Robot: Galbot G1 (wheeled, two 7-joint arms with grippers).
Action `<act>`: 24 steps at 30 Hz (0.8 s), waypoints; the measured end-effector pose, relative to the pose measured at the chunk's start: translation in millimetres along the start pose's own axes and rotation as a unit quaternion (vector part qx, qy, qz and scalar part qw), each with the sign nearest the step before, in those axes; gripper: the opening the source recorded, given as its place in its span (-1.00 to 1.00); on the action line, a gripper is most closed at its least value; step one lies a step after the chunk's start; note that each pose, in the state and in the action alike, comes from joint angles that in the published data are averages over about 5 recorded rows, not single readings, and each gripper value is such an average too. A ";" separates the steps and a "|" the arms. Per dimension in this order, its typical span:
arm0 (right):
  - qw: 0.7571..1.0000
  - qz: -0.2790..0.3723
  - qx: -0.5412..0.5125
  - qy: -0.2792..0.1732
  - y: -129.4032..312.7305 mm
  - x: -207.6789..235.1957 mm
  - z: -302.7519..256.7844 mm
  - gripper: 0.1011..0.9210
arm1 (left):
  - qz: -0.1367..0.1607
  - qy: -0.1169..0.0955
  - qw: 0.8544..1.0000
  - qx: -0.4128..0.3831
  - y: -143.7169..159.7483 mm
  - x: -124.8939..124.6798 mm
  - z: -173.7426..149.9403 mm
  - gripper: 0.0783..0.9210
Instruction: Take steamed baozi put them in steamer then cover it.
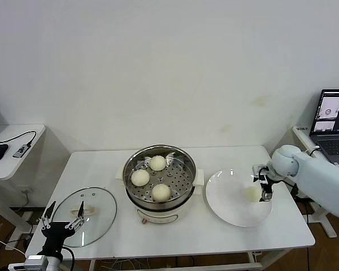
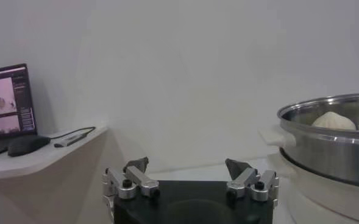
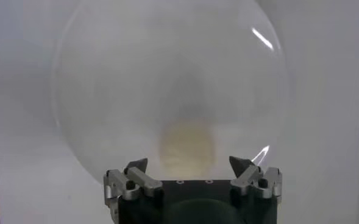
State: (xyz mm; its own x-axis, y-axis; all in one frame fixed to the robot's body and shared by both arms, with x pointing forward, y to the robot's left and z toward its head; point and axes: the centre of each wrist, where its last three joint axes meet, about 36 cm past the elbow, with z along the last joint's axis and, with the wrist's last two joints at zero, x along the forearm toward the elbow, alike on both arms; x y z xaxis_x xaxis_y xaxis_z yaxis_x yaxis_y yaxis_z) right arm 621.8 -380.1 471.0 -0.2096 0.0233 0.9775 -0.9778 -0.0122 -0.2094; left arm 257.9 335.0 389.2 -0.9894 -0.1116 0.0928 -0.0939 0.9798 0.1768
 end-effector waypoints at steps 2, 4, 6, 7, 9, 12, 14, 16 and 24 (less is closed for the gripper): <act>1.000 0.000 -0.003 0.002 0.4 -6.3 0.4 0.76 | 0.000 0.000 1.000 0.000 0.1 -0.3 0.3 0.77; 1.000 0.000 -0.005 0.004 0.6 -12.0 0.5 0.76 | -0.001 0.000 1.000 0.001 0.0 -0.3 0.4 0.77; 1.000 0.001 -0.007 0.006 0.5 -16.9 0.7 0.74 | -0.001 0.000 1.000 0.001 -0.1 -0.3 0.5 0.77; 1.000 0.001 -0.009 0.006 0.3 -18.9 0.6 0.73 | -0.001 0.000 1.000 0.001 -0.2 -0.3 0.6 0.77; 1.000 0.001 -0.011 0.007 -0.1 -22.5 -0.3 0.69 | -0.001 0.001 1.000 0.001 -0.1 -0.3 0.7 0.77; 1.000 0.001 -0.014 0.008 -1.0 -26.0 -1.6 0.59 | -0.001 0.001 1.000 0.001 -0.1 -0.2 0.9 0.77; 1.000 0.002 -0.016 0.009 -1.8 -26.6 -1.4 0.50 | -0.001 0.001 1.000 0.001 -0.1 0.0 1.0 0.77; 1.000 0.002 -0.018 0.009 -2.4 -26.5 -1.1 0.39 | -0.002 0.001 1.000 0.001 -0.3 0.3 0.9 0.77; 1.000 0.002 -0.024 0.006 -6.9 -16.6 -0.3 0.18 | -0.001 0.000 1.000 0.001 -0.5 -0.1 0.5 0.77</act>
State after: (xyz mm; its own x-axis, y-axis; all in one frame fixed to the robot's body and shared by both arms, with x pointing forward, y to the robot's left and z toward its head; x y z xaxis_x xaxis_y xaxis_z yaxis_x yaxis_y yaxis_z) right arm 632.0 -380.0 456.2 -0.2128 0.0358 0.9764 -0.9761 0.0363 -0.2141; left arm 257.9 334.6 388.6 -0.9892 -0.1142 0.0922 -0.0969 0.9799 0.1743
